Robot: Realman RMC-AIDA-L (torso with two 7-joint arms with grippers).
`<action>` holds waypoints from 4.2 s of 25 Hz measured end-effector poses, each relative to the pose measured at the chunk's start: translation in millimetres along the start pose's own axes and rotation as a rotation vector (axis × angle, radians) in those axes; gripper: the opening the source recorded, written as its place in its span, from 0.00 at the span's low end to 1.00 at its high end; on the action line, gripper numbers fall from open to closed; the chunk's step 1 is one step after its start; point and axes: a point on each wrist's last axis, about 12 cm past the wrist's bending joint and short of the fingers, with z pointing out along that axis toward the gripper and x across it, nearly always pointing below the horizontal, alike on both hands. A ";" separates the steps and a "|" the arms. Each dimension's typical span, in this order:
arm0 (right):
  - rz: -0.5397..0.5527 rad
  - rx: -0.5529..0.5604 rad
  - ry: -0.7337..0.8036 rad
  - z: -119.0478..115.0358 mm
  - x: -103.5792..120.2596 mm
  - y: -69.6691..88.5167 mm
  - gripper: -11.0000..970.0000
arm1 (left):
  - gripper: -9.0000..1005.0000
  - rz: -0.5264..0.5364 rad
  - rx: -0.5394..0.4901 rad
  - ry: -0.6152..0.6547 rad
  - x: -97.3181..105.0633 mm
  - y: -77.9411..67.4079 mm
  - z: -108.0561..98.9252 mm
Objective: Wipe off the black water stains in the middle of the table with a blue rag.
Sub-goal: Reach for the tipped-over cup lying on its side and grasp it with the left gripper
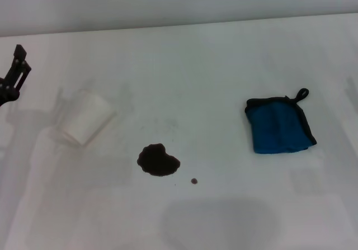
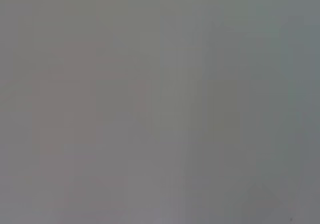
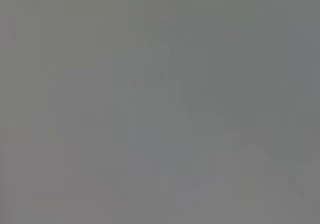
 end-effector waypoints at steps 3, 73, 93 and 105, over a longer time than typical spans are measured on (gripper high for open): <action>0.000 0.002 0.001 -1.1 0.2 -0.4 0.90 | 0.87 0.002 0.002 -0.003 -0.3 -0.4 0.3; 0.019 0.038 0.042 1.8 5.7 -2.4 0.90 | 0.87 -0.011 0.597 1.254 -186.0 75.0 153.2; 0.023 0.038 0.046 -0.4 6.4 -2.2 0.90 | 0.87 0.031 0.558 1.393 -110.9 35.3 131.4; 0.026 0.042 0.050 -1.2 7.1 -2.2 0.90 | 0.87 -0.014 0.591 1.323 -83.1 24.4 128.7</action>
